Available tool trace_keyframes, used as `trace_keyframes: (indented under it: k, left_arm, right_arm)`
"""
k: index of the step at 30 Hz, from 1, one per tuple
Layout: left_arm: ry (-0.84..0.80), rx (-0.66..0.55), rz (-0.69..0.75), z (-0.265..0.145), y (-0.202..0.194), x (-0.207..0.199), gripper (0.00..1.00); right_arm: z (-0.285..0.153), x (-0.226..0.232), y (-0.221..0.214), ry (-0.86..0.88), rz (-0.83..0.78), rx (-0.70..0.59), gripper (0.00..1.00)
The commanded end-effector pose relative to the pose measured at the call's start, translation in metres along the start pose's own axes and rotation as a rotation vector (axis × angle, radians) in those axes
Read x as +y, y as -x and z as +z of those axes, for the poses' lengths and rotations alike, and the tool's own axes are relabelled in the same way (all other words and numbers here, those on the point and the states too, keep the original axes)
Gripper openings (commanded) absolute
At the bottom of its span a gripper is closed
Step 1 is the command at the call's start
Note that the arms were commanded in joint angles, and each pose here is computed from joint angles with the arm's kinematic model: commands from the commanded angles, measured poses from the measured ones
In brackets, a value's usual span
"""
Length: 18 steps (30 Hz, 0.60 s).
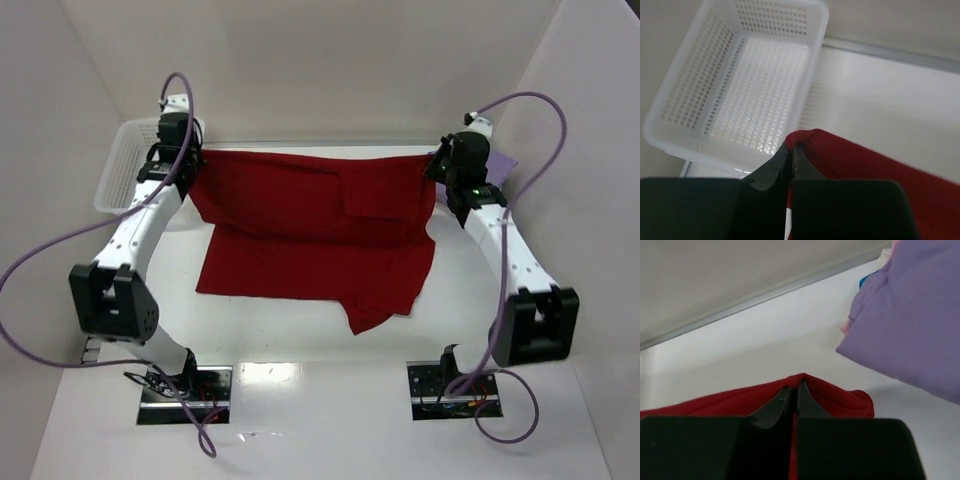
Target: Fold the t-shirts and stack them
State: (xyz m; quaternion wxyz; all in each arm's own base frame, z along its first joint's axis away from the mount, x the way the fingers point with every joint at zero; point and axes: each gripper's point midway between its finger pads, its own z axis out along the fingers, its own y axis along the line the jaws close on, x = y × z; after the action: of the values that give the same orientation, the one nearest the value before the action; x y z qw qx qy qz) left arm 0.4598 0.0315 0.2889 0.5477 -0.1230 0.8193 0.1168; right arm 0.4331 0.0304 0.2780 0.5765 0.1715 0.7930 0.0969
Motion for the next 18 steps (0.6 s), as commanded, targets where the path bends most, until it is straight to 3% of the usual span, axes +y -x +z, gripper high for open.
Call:
trace_keyframes:
  k: [1, 9, 18]
  left_arm:
    - [0.050, 0.000, 0.014, 0.038, -0.005, -0.005, 0.00]
    - [0.036, 0.016, 0.005, 0.083, -0.008, -0.023, 0.00]
    - [-0.021, -0.045, -0.001, 0.136, 0.023, -0.047, 0.00]
  right_arm:
    - [0.036, 0.003, 0.020, -0.006, 0.003, -0.069, 0.00]
    - [0.088, 0.008, 0.025, -0.027, -0.007, -0.067, 0.00]
    - [0.132, 0.000, 0.042, -0.052, -0.014, -0.087, 0.00]
